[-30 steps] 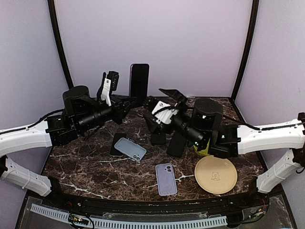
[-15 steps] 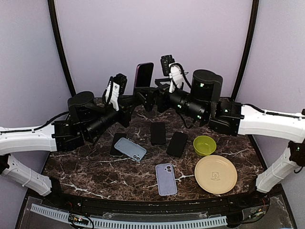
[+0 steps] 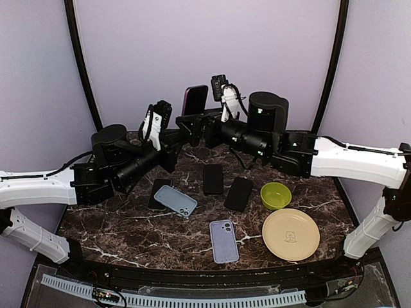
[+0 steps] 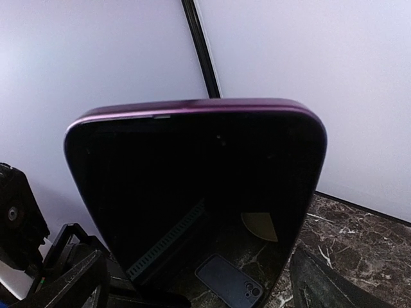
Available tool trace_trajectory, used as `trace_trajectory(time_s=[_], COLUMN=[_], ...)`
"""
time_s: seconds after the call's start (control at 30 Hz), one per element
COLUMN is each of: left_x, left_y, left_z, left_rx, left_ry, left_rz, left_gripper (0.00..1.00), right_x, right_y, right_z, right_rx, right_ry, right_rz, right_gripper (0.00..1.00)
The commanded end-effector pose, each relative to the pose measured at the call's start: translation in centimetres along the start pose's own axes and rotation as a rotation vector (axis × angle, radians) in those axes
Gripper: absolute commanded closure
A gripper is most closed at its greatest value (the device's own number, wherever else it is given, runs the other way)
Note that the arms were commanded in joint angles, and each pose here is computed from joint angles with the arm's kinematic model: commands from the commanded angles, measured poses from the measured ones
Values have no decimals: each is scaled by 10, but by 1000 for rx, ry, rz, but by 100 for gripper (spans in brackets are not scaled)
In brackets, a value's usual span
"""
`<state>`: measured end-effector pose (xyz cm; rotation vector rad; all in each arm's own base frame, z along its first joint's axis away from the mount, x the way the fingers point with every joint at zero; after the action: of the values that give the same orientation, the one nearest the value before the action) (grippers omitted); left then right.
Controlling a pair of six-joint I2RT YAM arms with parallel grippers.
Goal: Put the phone into the phone case
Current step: Pass from the left arm to the right
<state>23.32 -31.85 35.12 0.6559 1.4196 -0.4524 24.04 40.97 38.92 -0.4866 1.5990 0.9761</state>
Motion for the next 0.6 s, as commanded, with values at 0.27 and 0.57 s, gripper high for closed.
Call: trace_trajectory(time_s=[0.27,0.57], left_x=[-22,-13], left_y=[-2,-10], left_z=[-7,-7], left_rx=[31,79], left_ry=[-88,-58], left_rz=[-32,-26], left_gripper=[100,94], right_x=[-27,-28], right_y=[4,-1], right_z=[3,0], right_rx=[-24,21], right_ry=[-83,-72], right_rz=[-20,-21], right_gripper=[30,62])
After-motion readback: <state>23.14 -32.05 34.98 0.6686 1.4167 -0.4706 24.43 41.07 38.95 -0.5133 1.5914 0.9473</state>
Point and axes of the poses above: each gripper's point midway between its finger pads, its own z axis out along the fingers, its own y axis along the line the jaws close on, x = y × z, the point moved 3 cm from there along -z, back along the fingers, and after that the axes turned 5 degrees about z, right-handed, at the moved point
